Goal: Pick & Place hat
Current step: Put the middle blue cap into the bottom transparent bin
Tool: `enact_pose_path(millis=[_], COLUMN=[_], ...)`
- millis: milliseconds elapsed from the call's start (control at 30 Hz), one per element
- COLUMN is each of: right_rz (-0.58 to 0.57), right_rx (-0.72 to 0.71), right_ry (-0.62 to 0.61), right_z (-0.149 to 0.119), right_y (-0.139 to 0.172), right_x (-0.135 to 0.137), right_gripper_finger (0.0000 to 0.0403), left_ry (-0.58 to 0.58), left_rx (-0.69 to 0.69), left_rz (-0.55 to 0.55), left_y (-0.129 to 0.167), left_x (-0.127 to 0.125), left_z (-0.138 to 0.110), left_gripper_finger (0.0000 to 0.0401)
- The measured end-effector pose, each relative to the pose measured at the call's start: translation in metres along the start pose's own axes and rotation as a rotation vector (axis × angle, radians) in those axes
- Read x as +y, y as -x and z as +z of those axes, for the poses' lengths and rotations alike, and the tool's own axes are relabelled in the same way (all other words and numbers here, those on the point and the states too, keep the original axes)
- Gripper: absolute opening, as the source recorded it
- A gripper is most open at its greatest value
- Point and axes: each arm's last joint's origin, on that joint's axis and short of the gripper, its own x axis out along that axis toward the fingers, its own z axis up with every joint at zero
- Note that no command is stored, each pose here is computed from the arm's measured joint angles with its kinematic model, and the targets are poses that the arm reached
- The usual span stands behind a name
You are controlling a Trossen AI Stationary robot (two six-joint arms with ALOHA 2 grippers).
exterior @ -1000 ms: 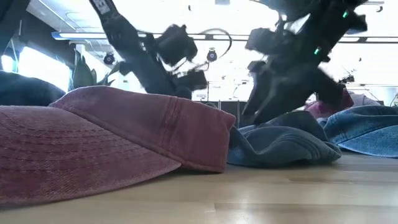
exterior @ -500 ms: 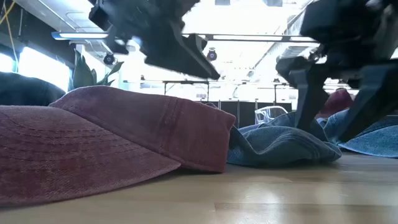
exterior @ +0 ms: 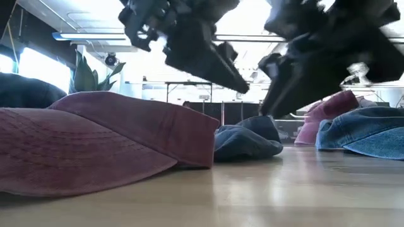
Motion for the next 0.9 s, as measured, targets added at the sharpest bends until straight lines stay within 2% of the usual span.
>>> enact_pose_path(millis=[100,167,233,333,533,733,900], right_rz=[0.015,-0.080,-0.192,-0.312,-0.400,-0.487,-0.483], right_rx=[0.000,0.001,0.014,0.060,0.160,0.298,0.353], right_ry=[-0.036,-0.084,-0.151,-0.251,-0.300,-0.352,-0.377], right_z=[0.002,0.002,0.000,-0.007,-0.024,-0.042,-0.046], right_y=[0.012,0.014,0.010,-0.002,-0.029,-0.031,-0.027], right_x=[-0.002,-0.008,-0.018,-0.038,-0.071,-0.083,-0.077], right_gripper_finger=[0.0129,0.0129,0.0128,0.0119,0.0066,0.0007,0.0013], left_ry=[0.017,0.044,0.087,0.140,0.216,0.223,0.163], left_rx=[0.088,0.128,0.228,0.244,0.377,0.490,0.518], left_rz=[0.065,0.131,0.185,0.217,0.206,0.142,0.154], left_y=[-0.006,-0.013,-0.014,-0.014,-0.010,-0.007,-0.006], left_x=[0.003,0.009,0.012,0.024,0.034,0.025,0.023], left_z=[-0.004,-0.005,-0.015,-0.015,-0.034,-0.046,-0.045], left_gripper_finger=[0.0140,0.0140,0.0140,0.0140,0.0140,0.0140,0.0140])
